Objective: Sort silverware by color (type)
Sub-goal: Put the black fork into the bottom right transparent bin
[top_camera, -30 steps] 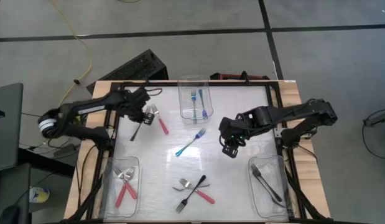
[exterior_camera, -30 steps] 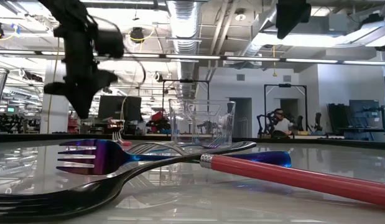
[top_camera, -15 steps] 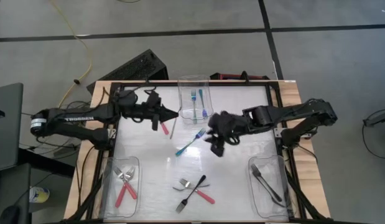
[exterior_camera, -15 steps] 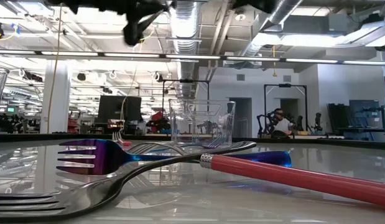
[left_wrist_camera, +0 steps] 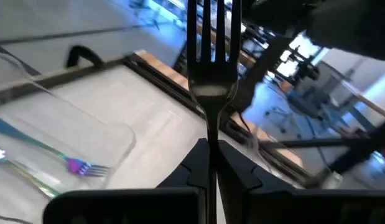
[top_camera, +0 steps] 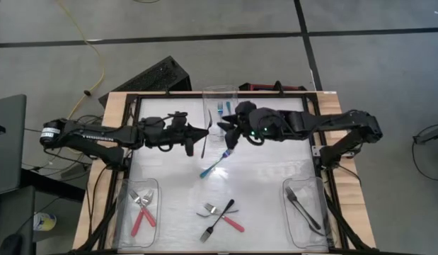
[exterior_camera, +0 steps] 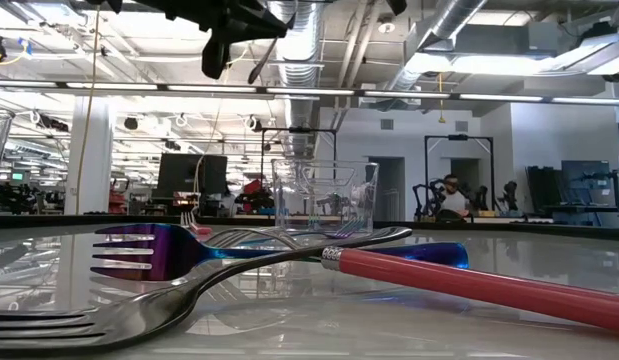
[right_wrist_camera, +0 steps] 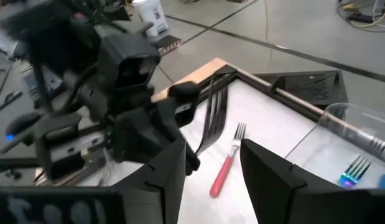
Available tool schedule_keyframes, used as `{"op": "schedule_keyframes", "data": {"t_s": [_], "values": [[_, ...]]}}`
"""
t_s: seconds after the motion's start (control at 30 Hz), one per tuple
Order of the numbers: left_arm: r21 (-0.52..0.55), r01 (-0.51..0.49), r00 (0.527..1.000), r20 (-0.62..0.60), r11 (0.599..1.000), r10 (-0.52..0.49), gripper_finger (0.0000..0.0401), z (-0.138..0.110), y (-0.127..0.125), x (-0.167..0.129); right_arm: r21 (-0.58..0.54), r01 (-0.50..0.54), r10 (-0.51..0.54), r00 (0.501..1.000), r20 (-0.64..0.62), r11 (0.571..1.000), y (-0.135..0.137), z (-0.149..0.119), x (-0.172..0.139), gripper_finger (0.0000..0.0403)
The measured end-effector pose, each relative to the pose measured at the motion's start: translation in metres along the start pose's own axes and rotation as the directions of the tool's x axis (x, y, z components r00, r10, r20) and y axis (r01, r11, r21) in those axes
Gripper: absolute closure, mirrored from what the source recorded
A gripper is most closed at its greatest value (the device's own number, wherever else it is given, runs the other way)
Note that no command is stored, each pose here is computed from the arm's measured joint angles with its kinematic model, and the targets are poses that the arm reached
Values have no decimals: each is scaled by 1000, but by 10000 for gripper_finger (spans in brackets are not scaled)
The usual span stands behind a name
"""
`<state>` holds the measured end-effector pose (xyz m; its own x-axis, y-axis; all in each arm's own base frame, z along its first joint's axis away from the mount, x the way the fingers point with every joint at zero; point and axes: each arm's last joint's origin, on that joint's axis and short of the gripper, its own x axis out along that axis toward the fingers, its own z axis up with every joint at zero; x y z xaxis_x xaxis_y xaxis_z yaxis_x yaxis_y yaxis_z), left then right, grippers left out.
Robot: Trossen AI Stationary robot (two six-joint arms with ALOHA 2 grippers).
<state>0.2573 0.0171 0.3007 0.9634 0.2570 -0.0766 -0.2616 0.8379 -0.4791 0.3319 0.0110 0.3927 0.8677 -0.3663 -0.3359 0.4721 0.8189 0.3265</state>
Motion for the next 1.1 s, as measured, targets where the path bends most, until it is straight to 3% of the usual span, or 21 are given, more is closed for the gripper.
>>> {"op": "schedule_keyframes", "data": {"t_s": [0.33, 0.57, 0.77, 1.1], "values": [[-1, -36, 999, -4, 999, 36, 401, -4, 1, 3, 15, 2, -3, 998, 66, 1000, -13, 14, 7, 227], [-8, -71, 997, -6, 997, 71, 401, -7, 3, 6, -42, 1, 1, 998, 56, 999, -5, -6, 49, 227], [-22, -93, 996, -9, 995, 93, 401, -8, 4, 6, -55, 96, -93, 994, 57, 994, -9, -14, 59, 227], [-13, -131, 991, -32, 991, 131, 401, -13, 4, 5, -63, 141, -138, 989, 46, 988, -16, -13, 61, 227]]}}
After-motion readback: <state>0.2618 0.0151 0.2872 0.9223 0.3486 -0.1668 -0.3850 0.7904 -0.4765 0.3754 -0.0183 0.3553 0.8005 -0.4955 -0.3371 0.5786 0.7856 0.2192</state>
